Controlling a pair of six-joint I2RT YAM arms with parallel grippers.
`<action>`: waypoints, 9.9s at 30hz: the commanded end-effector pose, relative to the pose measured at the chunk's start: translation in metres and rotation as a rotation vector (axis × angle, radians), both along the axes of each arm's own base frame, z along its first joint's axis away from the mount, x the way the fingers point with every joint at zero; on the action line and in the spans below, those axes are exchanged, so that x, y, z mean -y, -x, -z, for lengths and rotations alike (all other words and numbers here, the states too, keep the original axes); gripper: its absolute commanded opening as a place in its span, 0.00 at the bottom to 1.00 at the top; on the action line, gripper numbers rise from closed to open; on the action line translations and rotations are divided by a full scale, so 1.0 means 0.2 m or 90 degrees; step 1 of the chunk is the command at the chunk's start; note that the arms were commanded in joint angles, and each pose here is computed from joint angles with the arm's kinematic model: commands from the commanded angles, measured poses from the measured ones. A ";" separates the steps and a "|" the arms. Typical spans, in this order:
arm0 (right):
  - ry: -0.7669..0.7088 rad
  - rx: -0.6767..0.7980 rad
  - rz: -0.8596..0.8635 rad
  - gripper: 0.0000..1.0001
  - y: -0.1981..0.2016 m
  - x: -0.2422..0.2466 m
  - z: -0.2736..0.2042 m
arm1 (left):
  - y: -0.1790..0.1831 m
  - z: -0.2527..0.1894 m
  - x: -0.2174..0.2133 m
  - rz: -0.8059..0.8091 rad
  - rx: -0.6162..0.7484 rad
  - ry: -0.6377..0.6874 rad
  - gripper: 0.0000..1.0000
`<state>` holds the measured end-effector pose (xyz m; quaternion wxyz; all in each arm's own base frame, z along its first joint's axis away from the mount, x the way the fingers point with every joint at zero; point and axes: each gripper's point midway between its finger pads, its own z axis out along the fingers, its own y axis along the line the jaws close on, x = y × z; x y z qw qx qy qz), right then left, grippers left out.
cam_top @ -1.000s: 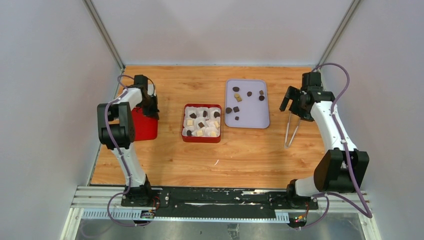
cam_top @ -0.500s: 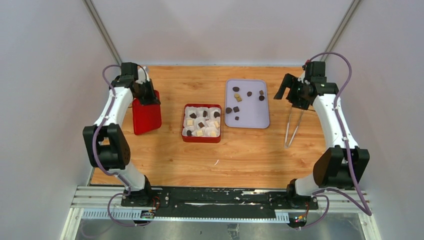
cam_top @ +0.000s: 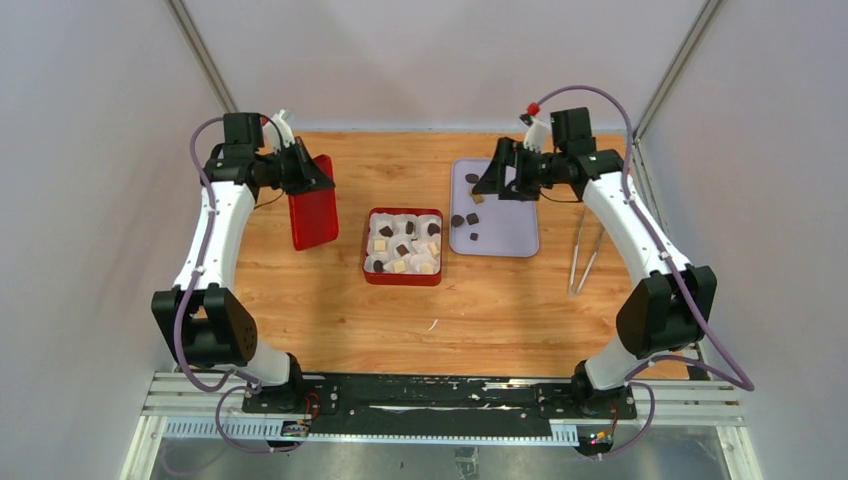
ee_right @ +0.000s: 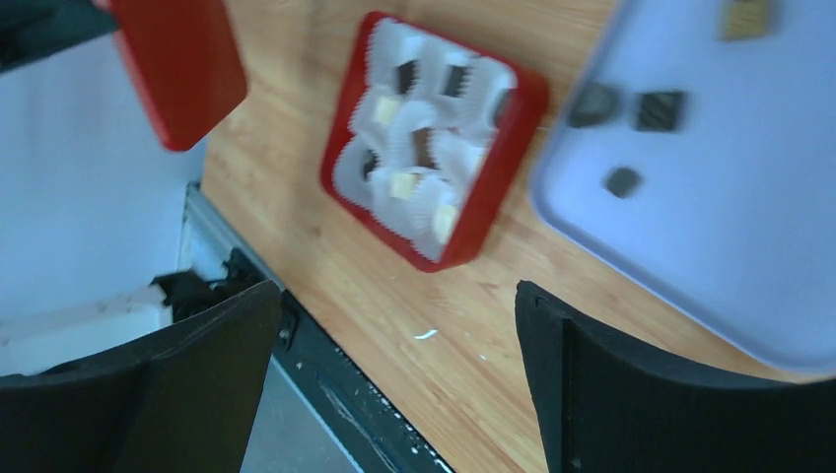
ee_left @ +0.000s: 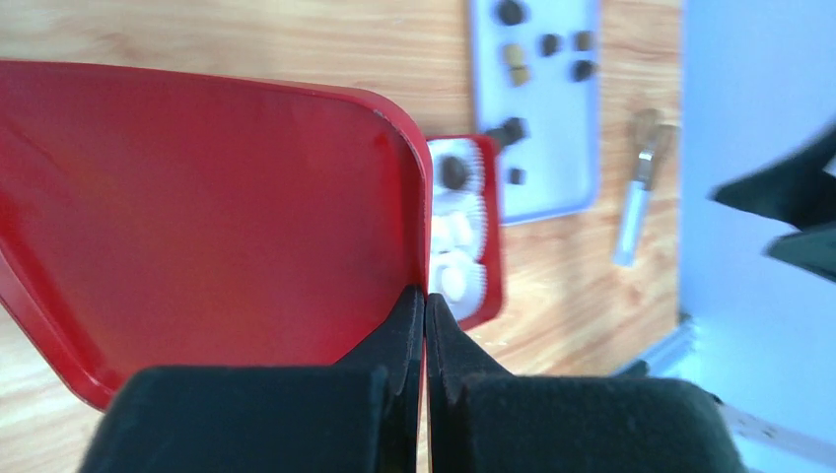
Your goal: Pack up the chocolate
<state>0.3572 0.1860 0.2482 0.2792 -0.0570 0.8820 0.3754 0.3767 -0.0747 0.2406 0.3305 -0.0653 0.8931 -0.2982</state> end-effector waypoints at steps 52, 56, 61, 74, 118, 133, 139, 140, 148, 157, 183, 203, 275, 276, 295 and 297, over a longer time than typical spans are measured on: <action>-0.102 0.448 -0.257 0.99 -0.02 -0.42 -0.35 | 0.69 -0.99 0.68 0.335 0.264 0.413 0.00; 0.115 0.485 -0.178 1.00 -0.05 -0.29 -0.25 | 0.54 -0.90 0.66 0.206 0.202 0.445 0.00; 0.190 0.571 -0.107 1.00 0.09 -0.24 -0.23 | 0.39 -0.84 0.58 0.049 0.158 0.428 0.00; 0.115 0.763 -0.022 0.99 0.46 -0.59 -0.39 | 0.17 -0.85 0.47 -0.150 0.123 0.563 0.00; 0.182 0.854 -0.033 0.00 0.24 -1.01 -0.41 | 0.16 -0.87 0.46 -0.168 0.112 0.507 0.73; 0.552 0.986 0.047 0.00 0.06 -0.78 -0.43 | 0.26 -0.61 0.33 -0.246 0.063 0.337 1.00; 0.646 1.061 0.024 0.00 0.09 -0.82 -0.42 | 0.24 -0.56 0.44 -0.169 0.020 0.369 1.00; 0.658 1.069 0.020 0.00 0.09 -0.83 -0.42 | 0.22 -0.54 0.45 -0.165 0.011 0.367 1.00; 0.689 1.108 0.003 0.00 0.13 -0.89 -0.42 | 0.17 -0.47 0.51 -0.126 -0.016 0.369 0.92; 0.702 1.128 -0.035 0.00 0.16 -0.94 -0.37 | 0.14 -0.41 0.52 -0.130 -0.030 0.378 0.41; 0.417 0.635 -0.098 0.97 0.37 -0.21 -0.27 | 0.08 -0.52 0.63 0.111 0.056 0.377 0.00; -0.442 0.137 -0.165 0.98 0.32 -0.31 -0.34 | 0.26 -0.63 0.70 0.281 0.086 0.438 0.00; -0.586 -0.291 -0.053 0.00 0.21 -0.78 0.46 | 0.28 0.70 0.13 -0.030 -0.250 0.072 0.92; -0.583 -0.299 -0.054 0.00 0.22 -0.78 0.47 | 0.28 0.71 0.14 -0.030 -0.254 0.074 0.92; -0.551 -0.361 -0.044 0.11 0.31 -0.76 0.63 | 0.35 0.85 0.16 -0.009 -0.307 0.087 0.89; -0.547 -0.357 -0.042 0.10 0.31 -0.75 0.63 | 0.36 0.86 0.16 -0.009 -0.309 0.086 0.89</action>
